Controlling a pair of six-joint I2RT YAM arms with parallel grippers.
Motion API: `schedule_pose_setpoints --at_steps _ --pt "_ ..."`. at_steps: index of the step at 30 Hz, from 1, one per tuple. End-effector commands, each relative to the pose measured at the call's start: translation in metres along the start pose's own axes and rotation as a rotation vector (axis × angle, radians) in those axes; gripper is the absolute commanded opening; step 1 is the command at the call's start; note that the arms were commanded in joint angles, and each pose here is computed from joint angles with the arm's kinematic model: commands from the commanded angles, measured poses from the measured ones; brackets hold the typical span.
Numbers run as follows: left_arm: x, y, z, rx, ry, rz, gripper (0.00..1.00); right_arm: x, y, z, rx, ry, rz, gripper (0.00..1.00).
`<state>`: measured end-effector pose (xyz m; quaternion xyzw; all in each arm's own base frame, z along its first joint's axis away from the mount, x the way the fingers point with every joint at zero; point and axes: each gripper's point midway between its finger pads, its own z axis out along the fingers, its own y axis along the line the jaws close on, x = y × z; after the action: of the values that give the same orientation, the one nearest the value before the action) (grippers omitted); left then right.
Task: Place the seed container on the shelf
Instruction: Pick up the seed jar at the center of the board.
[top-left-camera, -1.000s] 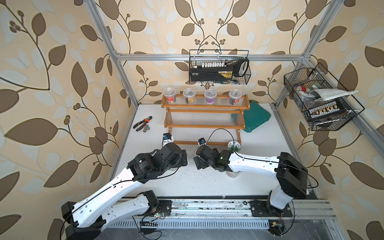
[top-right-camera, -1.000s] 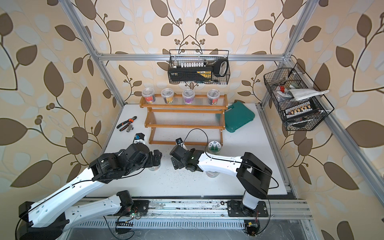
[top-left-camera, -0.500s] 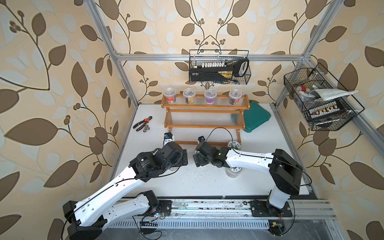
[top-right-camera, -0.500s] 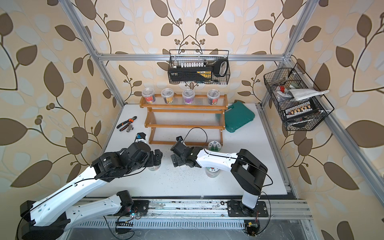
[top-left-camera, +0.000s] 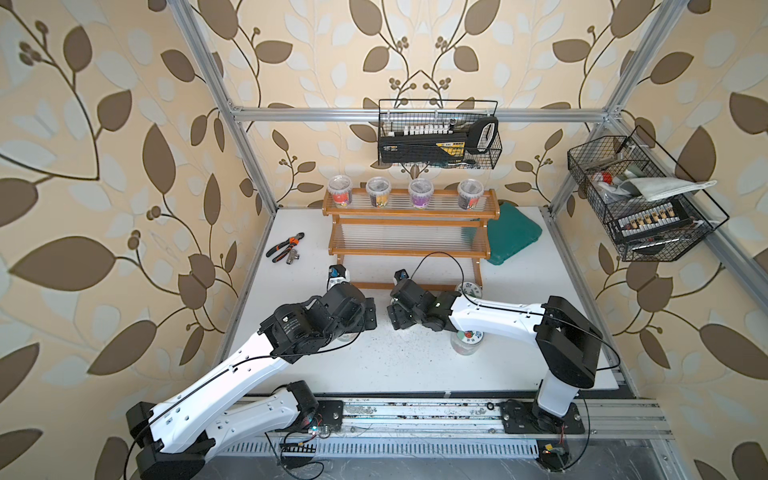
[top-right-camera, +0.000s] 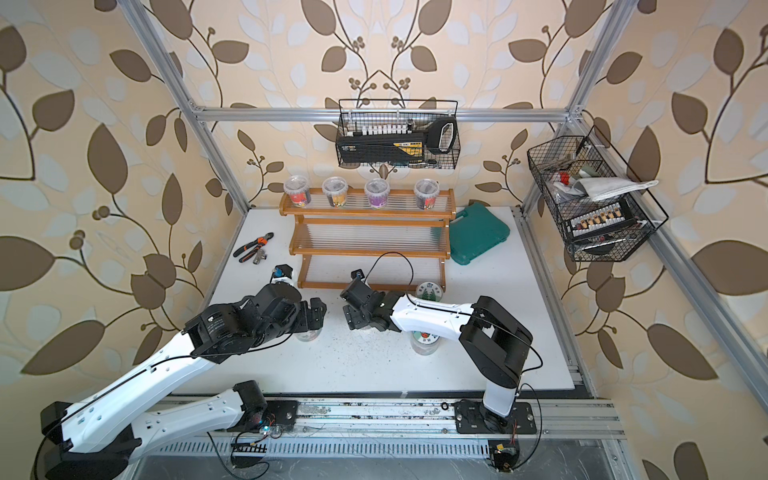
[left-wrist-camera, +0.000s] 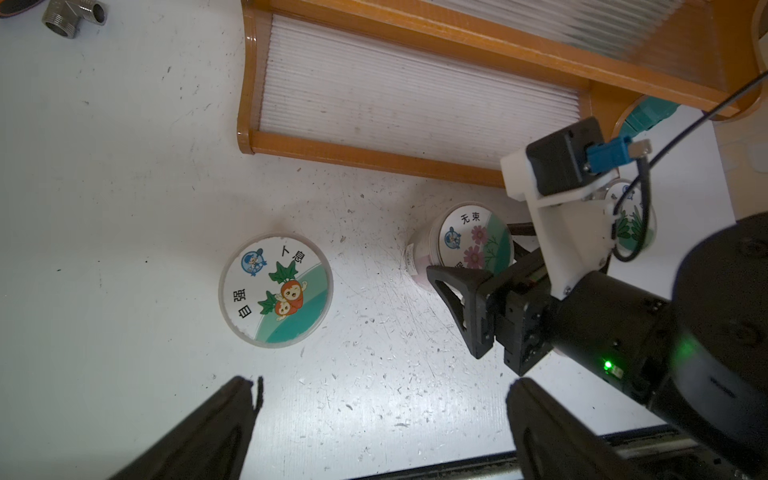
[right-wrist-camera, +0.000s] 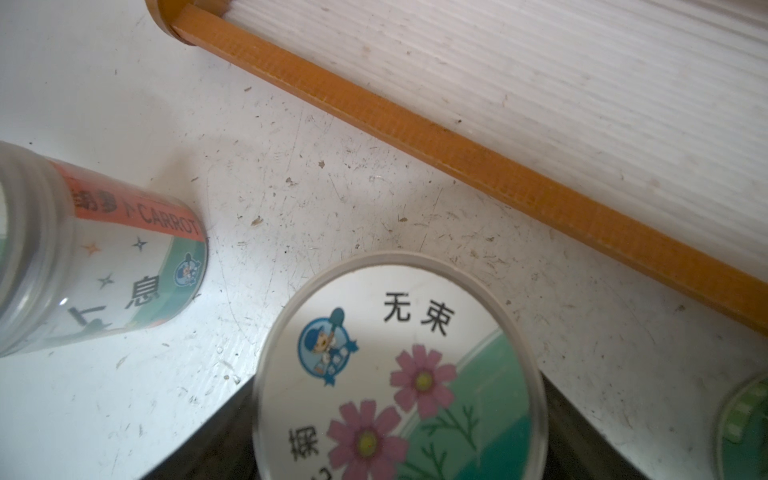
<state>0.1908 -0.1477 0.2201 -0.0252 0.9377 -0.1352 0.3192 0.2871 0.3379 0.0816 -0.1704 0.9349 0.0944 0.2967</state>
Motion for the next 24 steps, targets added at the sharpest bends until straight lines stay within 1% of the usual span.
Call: schedule_pose_setpoints --at_steps 1,5,11,19,21,24 --pt "-0.001 -0.003 0.003 0.017 0.003 0.018 0.98 -0.009 -0.002 -0.020 -0.001 -0.009 -0.012 0.70" --pt "-0.005 -0.012 -0.001 0.061 -0.003 0.032 0.98 -0.017 -0.008 -0.047 -0.006 -0.031 -0.022 0.66" --pt "-0.014 -0.028 -0.006 0.145 -0.049 0.082 0.98 -0.025 -0.017 -0.095 -0.038 -0.067 -0.039 0.63" --pt "-0.021 -0.074 -0.023 0.377 -0.073 0.211 0.98 -0.035 -0.028 -0.163 -0.096 -0.105 -0.039 0.62" --pt "-0.023 -0.088 -0.030 0.464 -0.100 0.261 0.98 -0.034 -0.031 -0.176 -0.111 -0.102 -0.040 0.62" --pt "-0.027 -0.107 -0.039 0.580 -0.176 0.350 0.98 -0.033 -0.032 -0.194 -0.139 -0.102 -0.038 0.62"
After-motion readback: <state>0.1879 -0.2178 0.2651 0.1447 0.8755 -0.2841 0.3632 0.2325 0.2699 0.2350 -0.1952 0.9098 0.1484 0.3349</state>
